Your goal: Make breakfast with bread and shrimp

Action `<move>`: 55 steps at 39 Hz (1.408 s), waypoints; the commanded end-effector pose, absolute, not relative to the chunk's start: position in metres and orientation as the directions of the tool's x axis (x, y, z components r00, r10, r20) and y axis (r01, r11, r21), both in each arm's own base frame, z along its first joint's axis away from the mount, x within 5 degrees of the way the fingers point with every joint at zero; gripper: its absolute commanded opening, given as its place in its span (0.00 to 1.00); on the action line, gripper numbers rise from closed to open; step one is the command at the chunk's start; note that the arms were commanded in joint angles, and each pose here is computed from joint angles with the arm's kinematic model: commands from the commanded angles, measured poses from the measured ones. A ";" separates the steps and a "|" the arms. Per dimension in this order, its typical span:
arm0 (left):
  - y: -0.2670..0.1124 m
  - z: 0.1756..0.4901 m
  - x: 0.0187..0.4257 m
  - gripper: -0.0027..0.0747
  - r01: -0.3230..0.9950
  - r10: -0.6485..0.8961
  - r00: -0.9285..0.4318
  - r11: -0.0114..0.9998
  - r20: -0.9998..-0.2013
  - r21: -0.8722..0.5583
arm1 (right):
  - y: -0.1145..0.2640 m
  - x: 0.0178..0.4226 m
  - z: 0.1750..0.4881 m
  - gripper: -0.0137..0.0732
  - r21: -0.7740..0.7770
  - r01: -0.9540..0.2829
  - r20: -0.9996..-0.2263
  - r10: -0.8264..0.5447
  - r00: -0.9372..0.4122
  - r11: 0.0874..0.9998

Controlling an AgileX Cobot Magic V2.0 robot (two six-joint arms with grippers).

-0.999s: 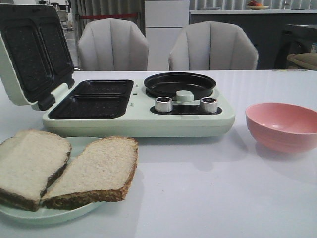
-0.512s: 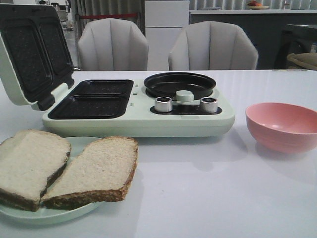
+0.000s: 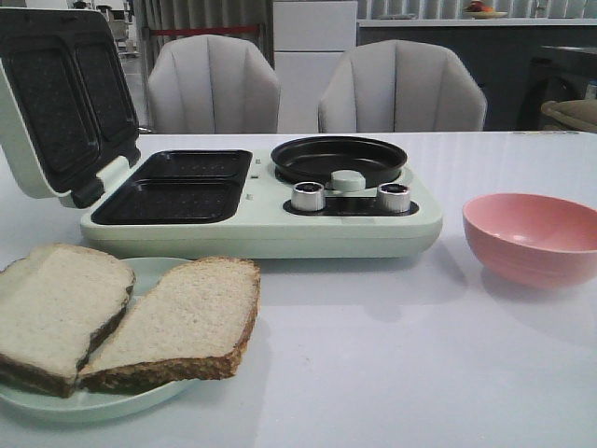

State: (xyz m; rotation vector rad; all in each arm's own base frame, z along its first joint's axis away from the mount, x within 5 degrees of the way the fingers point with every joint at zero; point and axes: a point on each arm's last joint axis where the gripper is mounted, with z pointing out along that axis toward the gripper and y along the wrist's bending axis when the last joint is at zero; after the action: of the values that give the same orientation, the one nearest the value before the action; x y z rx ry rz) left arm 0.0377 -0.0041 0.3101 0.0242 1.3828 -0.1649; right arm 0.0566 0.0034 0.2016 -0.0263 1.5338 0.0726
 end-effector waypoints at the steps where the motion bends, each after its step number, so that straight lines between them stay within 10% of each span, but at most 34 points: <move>1: -0.005 0.331 0.041 0.18 0.139 -0.133 0.123 0.984 -0.983 -0.115 | 0.004 0.053 0.216 0.33 0.016 -0.072 -0.987 0.027 0.159 0.997; 18: -0.008 0.323 0.060 0.23 0.127 -0.130 -0.021 0.983 -0.991 -0.132 | 0.004 0.053 0.216 0.33 0.016 -0.072 -0.987 0.027 0.159 0.997; 27: -0.008 0.321 0.063 0.66 0.116 -0.101 -0.040 0.988 -0.994 -0.105 | 0.004 0.053 0.216 0.33 0.016 -0.072 -0.987 0.027 0.159 0.997; 33: -0.007 0.320 0.063 0.75 0.109 -0.076 -0.045 0.991 -0.996 -0.080 | 0.004 0.053 0.216 0.33 0.016 -0.072 -0.987 0.027 0.159 0.997; 46: -0.011 0.313 0.062 0.75 0.210 0.311 -0.050 0.932 -0.949 0.294 | 0.004 0.053 0.216 0.33 0.016 -0.072 -0.987 0.027 0.159 0.997; 55: -0.011 0.298 0.067 0.75 0.335 0.629 -0.104 0.751 -0.770 0.569 | 0.004 0.053 0.216 0.33 0.016 -0.072 -0.987 0.027 0.159 0.997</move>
State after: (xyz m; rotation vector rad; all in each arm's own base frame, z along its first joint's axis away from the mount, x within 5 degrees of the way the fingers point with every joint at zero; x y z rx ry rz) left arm 0.0615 -0.0098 0.2887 0.6718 1.7540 0.2283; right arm 0.0566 0.0034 0.2016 -0.0263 1.5338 0.0726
